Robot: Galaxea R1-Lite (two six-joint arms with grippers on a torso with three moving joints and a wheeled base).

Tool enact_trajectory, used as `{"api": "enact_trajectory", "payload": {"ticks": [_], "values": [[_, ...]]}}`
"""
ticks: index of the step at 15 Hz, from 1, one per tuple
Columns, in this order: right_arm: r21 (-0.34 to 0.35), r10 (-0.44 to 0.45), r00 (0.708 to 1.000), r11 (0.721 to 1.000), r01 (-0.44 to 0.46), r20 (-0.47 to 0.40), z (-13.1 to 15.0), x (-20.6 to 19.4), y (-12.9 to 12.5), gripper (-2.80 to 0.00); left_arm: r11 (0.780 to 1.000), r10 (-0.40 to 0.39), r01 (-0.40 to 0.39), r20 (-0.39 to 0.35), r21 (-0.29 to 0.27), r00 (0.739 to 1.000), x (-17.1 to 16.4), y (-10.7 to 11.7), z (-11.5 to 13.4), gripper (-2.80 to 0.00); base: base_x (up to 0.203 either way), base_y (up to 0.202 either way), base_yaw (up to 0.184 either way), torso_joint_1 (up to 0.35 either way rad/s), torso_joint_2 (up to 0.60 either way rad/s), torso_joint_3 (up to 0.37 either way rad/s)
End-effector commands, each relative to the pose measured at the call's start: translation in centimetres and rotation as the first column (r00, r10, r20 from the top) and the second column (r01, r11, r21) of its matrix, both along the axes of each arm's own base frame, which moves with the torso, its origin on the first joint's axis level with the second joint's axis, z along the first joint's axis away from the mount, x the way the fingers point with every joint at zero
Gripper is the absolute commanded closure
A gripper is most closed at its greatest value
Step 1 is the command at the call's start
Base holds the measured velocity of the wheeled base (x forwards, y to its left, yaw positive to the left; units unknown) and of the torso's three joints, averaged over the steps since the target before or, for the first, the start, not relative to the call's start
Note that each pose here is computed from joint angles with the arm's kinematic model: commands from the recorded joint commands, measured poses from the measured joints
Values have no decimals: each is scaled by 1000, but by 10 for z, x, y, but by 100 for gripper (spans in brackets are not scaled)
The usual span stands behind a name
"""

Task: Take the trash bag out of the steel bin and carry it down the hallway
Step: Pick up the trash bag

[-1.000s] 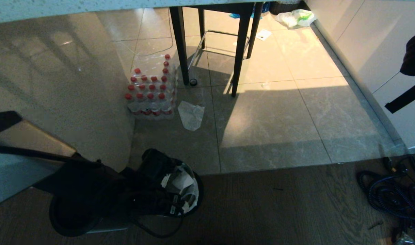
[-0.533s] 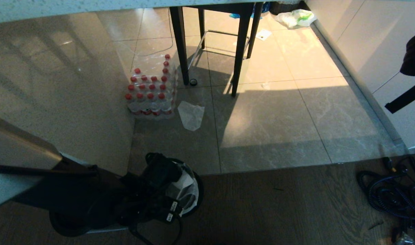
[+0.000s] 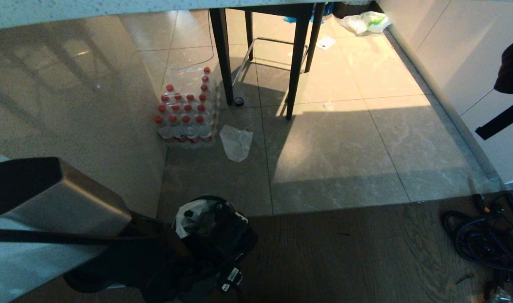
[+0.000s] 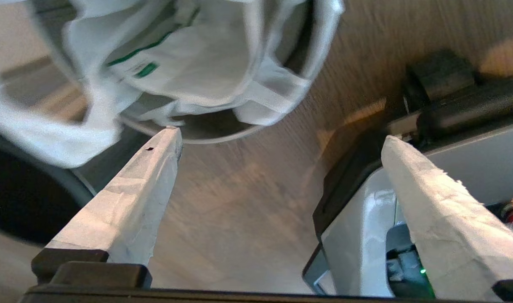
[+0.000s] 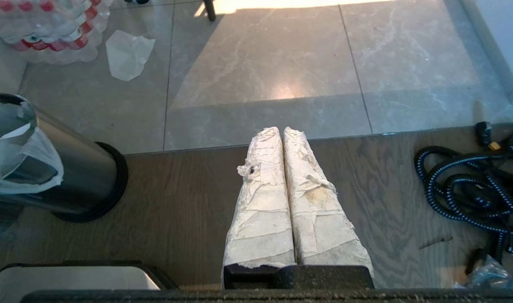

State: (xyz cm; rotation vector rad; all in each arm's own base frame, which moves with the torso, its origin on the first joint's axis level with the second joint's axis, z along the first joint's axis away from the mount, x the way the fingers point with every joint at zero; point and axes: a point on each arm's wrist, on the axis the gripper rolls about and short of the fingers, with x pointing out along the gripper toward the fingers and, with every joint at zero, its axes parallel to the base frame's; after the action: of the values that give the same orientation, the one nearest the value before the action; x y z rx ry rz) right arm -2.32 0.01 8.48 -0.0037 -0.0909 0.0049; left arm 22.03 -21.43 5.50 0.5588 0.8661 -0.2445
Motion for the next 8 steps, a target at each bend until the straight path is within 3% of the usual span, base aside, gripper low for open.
{"api": "enact_trajectory", "payload": {"ticks": [1, 4, 7, 8], "values": [[-1, 1, 999, 1000, -1, -35, -10, 3, 0, 0, 999, -19, 20, -21, 41, 1000, 0, -6, -13, -280, 0, 0, 0, 0, 0, 0], [-1, 1, 999, 1000, -1, -34, -10, 3, 0, 0, 991, -49, 50, -10, 128, 999, 2, -10, -23, -280, 0, 0, 0, 0, 0, 0], [0, 1, 999, 1000, -1, -36, -10, 3, 0, 0, 985, -83, 84, -12, 152, 996, 0, -22, -30, -280, 0, 0, 0, 0, 0, 0], [0, 1, 999, 1000, -1, -36, -10, 3, 0, 0, 977, -98, 97, -6, 190, 995, -6, -28, -38, -280, 0, 0, 0, 0, 0, 0]]}}
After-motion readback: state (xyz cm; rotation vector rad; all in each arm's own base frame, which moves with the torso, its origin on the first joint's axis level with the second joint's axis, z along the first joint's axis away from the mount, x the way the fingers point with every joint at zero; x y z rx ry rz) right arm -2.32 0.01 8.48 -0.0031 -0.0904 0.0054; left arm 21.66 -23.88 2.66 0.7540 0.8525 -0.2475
